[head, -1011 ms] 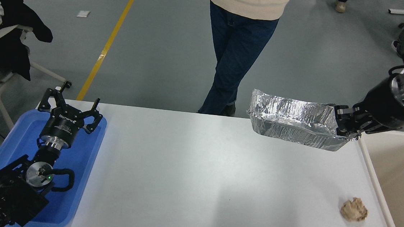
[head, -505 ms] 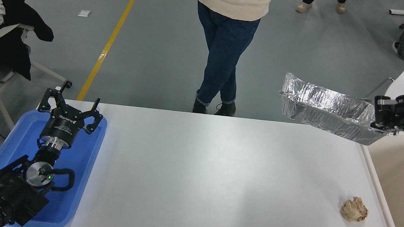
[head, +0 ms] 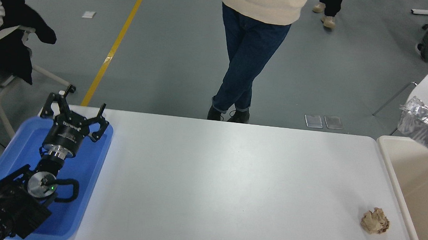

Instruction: Pick up foil plate and place in dustbin

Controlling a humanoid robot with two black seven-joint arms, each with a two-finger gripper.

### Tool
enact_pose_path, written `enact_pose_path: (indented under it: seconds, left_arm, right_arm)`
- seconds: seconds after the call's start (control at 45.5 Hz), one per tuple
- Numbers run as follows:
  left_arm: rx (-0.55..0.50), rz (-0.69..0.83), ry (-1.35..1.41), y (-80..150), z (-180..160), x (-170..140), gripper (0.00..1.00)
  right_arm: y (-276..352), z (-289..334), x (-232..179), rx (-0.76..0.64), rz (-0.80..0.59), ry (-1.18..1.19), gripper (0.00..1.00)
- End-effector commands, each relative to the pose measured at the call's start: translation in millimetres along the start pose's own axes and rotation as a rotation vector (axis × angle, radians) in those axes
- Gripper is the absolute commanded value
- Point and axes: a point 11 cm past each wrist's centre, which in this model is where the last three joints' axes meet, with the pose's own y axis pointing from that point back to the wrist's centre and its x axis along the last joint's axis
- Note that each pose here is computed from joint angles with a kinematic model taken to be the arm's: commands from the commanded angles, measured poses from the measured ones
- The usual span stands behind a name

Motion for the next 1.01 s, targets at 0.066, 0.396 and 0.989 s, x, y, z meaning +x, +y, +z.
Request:
enact_pose_path:
  seconds: [0.066, 0.396, 0.989]
  left_arm:
    - [-0.002, 0.0, -0.001, 0.1, 0.5, 0.2, 1.0]
    - [-0.001, 0.002, -0.001, 0.7, 0.2, 0.7, 1.0]
    - [-0.003, 0.003, -0.001, 0.8, 1.1, 1.0, 1.0]
  right_arm:
    - [-79.2, 50.1, 5.1, -0.121, 0.063, -0.077, 0.0]
    - [-166.9, 80.6, -6.1, -0.141, 0.171, -0.183, 0.0]
    - [-249.2, 90.4, -41.3, -0.248, 0.54, -0.187, 0.0]
